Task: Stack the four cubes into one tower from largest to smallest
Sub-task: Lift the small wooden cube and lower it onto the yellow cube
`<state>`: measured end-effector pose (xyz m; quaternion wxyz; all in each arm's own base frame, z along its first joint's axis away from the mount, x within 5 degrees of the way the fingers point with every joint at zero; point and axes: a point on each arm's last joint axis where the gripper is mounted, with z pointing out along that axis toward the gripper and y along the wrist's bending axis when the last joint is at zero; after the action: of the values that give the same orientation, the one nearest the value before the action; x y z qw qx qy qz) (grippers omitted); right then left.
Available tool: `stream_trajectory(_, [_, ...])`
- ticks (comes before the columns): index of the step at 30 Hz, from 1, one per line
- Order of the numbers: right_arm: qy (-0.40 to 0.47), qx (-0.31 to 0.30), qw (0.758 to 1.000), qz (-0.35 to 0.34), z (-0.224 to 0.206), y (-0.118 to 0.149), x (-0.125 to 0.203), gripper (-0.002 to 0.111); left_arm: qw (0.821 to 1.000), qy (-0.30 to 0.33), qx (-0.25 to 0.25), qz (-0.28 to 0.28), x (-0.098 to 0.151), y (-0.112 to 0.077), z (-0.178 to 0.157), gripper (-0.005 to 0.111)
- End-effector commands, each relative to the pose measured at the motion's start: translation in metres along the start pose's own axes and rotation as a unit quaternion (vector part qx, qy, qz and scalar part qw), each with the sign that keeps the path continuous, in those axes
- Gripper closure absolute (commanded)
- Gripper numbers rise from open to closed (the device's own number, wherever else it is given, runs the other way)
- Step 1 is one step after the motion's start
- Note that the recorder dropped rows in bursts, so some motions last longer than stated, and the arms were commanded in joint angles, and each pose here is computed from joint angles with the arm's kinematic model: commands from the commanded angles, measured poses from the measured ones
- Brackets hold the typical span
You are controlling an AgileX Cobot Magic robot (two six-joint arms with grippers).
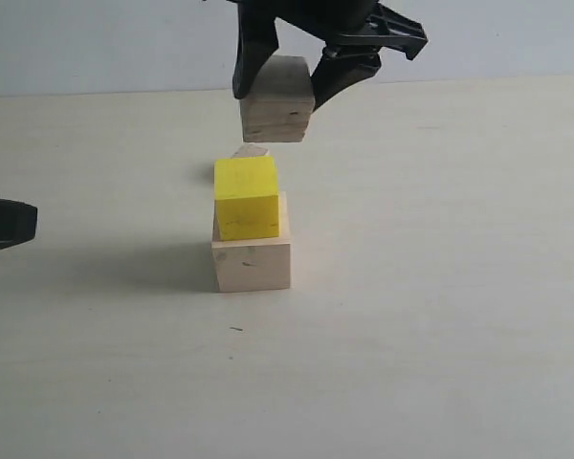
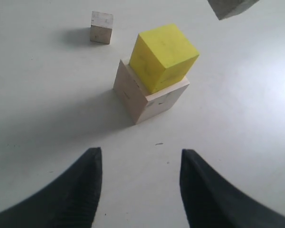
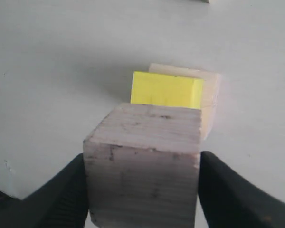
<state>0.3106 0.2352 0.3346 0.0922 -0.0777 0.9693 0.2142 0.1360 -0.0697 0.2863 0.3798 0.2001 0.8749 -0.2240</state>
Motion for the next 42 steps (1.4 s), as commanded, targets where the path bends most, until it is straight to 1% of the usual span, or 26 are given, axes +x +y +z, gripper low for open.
stream_trajectory(1, [-0.016,0.008,1.000,0.015,-0.002,0.000,-0.006,0.108,1.000,-0.002,0.003,-0.006,0.001,0.000,0.000,0.057])
stream_trajectory(3, [-0.012,0.010,1.000,0.019,0.002,0.000,-0.007,0.108,1.000,-0.002,0.004,-0.006,0.000,0.000,0.000,0.057])
stream_trajectory(9, [0.002,0.028,1.000,0.012,0.020,0.009,-0.002,0.108,1.000,-0.007,0.009,-0.013,0.000,-0.001,0.000,0.057])
stream_trajectory(20, [0.032,0.038,0.998,0.032,0.048,0.006,-0.005,0.108,1.000,-0.008,0.010,-0.016,-0.001,-0.002,0.000,0.057])
stream_trajectory(27, [0.035,0.034,0.998,0.034,0.049,0.006,-0.004,0.108,1.000,-0.009,0.011,-0.017,-0.001,-0.002,0.000,0.057])
stream_trajectory(38, [0.037,0.032,0.999,0.017,0.049,0.007,-0.004,0.108,1.000,-0.011,0.011,-0.018,-0.001,-0.002,0.000,0.057])
stream_trajectory(42, [0.044,0.031,0.998,0.016,0.055,0.006,-0.005,0.108,1.000,-0.011,0.011,-0.018,-0.001,-0.002,0.000,0.057])
